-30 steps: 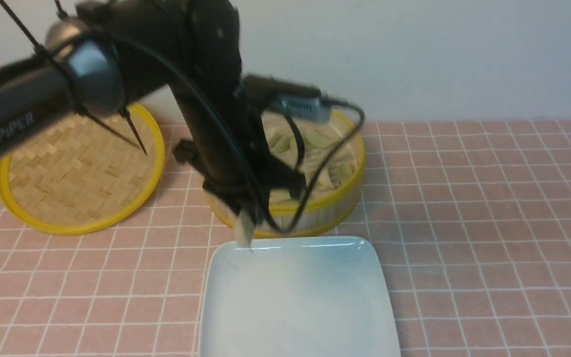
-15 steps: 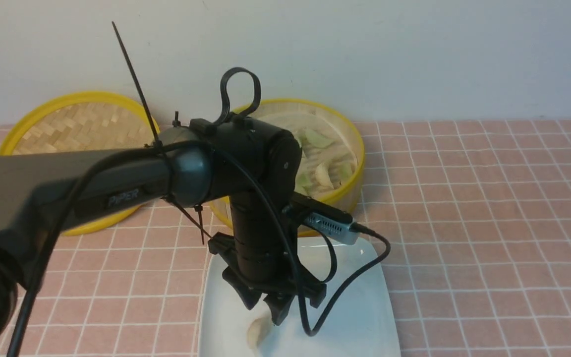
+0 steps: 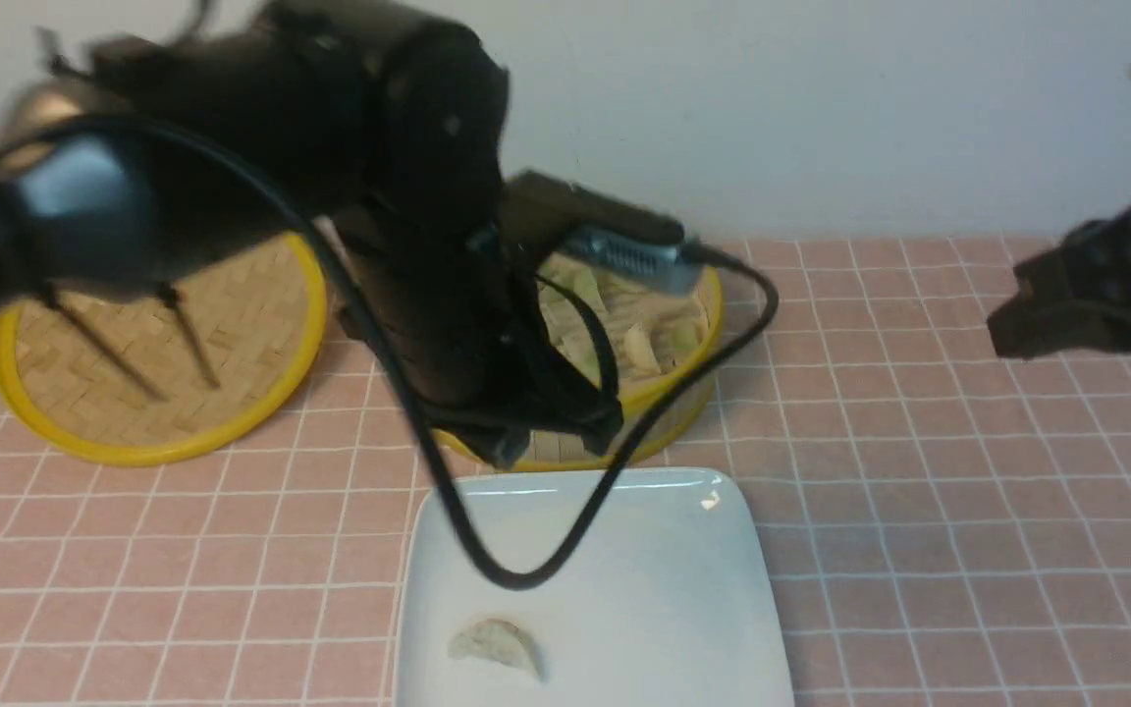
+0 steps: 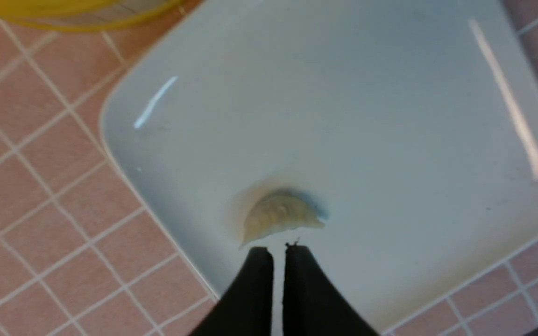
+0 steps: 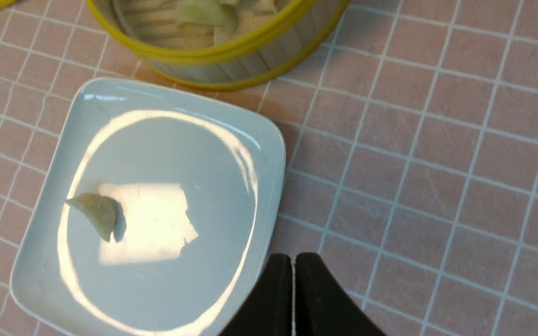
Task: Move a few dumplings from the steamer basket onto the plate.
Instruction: Use the left arm to put the dumpling into the plate, then use the right arm to grab a dumpling from inside the steamer
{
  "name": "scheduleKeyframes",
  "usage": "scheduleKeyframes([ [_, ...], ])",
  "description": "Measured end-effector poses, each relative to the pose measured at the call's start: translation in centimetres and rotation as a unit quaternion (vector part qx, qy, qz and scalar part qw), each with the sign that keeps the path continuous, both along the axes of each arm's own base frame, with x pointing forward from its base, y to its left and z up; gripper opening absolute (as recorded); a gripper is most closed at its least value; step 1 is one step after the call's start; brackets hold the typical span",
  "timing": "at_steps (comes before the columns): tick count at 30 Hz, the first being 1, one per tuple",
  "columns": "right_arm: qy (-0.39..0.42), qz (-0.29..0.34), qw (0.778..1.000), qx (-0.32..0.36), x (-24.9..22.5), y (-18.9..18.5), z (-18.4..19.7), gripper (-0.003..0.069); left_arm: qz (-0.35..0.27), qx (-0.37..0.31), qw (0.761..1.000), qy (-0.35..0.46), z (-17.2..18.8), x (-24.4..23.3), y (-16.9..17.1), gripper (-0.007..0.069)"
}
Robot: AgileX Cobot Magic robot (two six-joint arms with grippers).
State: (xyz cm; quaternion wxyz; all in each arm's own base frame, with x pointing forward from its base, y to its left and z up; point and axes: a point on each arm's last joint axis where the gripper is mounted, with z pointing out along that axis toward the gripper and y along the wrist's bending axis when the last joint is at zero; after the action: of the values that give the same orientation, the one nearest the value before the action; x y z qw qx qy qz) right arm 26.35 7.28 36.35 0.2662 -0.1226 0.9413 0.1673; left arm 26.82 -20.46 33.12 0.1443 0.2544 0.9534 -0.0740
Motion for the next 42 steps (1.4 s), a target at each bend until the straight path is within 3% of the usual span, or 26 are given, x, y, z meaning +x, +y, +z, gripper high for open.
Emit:
scheduleKeyframes([
  [5, -0.004, 0.010, 1.000, -0.006, 5.1, 1.5, 0.0, 0.0000, 0.019, -0.061, 0.996, -0.066, 6.2, -4.6, 3.5, -0.0006],
  [8, -0.012, 0.033, 0.999, -0.024, 8.0, 3.5, -0.7, 0.0005, 0.034, -0.085, 0.992, -0.088, 7.7, -7.7, 5.8, -0.0006],
  [15, -0.010, 0.092, 0.994, -0.058, 13.8, 10.0, -5.0, 0.0068, 0.075, -0.115, 0.986, -0.098, 6.6, -13.3, 10.1, -0.0006],
  [20, 0.001, 0.133, 0.986, -0.102, 16.8, 14.4, -10.2, 0.0185, 0.108, -0.130, 0.981, -0.098, 5.0, -16.1, 12.3, -0.0006],
  [25, 0.016, 0.146, 0.979, -0.142, 18.6, 16.3, -14.9, 0.0321, 0.143, -0.146, 0.973, -0.107, 4.7, -18.4, 14.4, -0.0006],
  [29, 0.031, 0.145, 0.977, -0.154, 19.5, 16.7, -17.8, 0.0372, 0.163, -0.166, 0.964, -0.128, 5.3, -19.9, 15.7, -0.0006],
  [34, 0.025, 0.144, 0.977, -0.153, 20.1, 17.1, -19.3, 0.0328, 0.171, -0.188, 0.956, -0.146, 5.7, -21.2, 16.8, -0.0006],
  [38, 0.032, 0.146, 0.976, -0.157, 20.0, 17.0, -19.1, 0.0111, 0.172, -0.196, 0.953, -0.152, 5.8, -22.0, 17.4, -0.0006],
  [42, 0.046, 0.148, 0.975, -0.162, 19.6, 16.8, -16.5, 0.0116, 0.172, -0.198, 0.953, -0.153, 5.9, -22.1, 17.5, -0.0006],
])
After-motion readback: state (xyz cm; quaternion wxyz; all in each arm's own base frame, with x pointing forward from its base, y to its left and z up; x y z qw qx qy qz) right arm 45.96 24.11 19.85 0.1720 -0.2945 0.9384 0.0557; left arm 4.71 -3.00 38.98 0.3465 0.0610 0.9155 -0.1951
